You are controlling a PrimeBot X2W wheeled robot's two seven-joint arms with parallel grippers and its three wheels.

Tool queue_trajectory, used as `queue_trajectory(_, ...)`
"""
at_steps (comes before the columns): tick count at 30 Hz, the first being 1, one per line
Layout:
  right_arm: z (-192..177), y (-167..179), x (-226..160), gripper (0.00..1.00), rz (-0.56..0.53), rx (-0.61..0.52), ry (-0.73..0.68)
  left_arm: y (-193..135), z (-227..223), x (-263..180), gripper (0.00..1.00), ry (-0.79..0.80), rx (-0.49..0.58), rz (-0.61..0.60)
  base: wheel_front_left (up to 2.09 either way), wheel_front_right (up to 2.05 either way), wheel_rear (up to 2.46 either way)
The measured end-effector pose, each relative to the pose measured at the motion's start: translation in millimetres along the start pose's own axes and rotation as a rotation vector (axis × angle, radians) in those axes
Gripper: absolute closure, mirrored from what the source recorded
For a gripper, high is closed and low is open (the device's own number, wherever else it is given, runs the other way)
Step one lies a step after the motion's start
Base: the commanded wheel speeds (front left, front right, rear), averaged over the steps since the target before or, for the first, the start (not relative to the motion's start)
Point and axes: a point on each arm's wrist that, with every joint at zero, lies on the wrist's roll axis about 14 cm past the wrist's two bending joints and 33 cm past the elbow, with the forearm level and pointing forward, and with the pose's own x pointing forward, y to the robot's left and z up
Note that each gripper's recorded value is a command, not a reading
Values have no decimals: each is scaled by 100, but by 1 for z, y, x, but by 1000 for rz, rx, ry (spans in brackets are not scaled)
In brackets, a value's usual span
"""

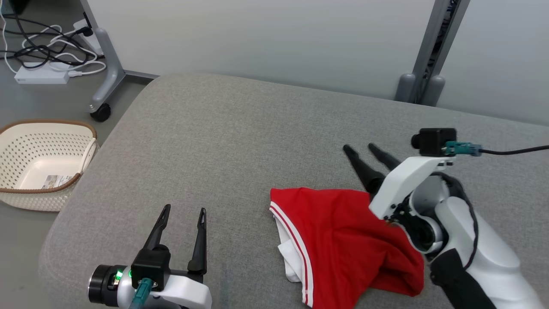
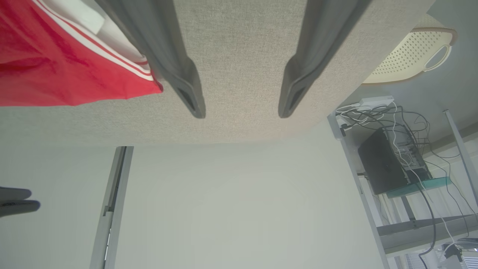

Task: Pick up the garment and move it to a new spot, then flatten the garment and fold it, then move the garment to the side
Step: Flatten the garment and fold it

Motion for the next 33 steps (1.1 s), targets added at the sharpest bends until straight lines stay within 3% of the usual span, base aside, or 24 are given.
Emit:
queue_trajectory(9,58,-36,-36,0,-88,-191,-237,-5,15,6,0,-49,3,-21,0,0,0)
queue_trajectory(16,79,-73,-84,0,-208,-321,-373,-20,25,12,0,-82,-8,-66,0,0,0)
queue_trajectory(20,71,-94,-108,0,-283,-370,-382,-29,27,16,0,-88,-14,-89,0,0,0)
queue_trajectory(33,-4,-125,-151,0,-447,-200,-309,-41,23,16,0,-79,-22,-130,0,0,0)
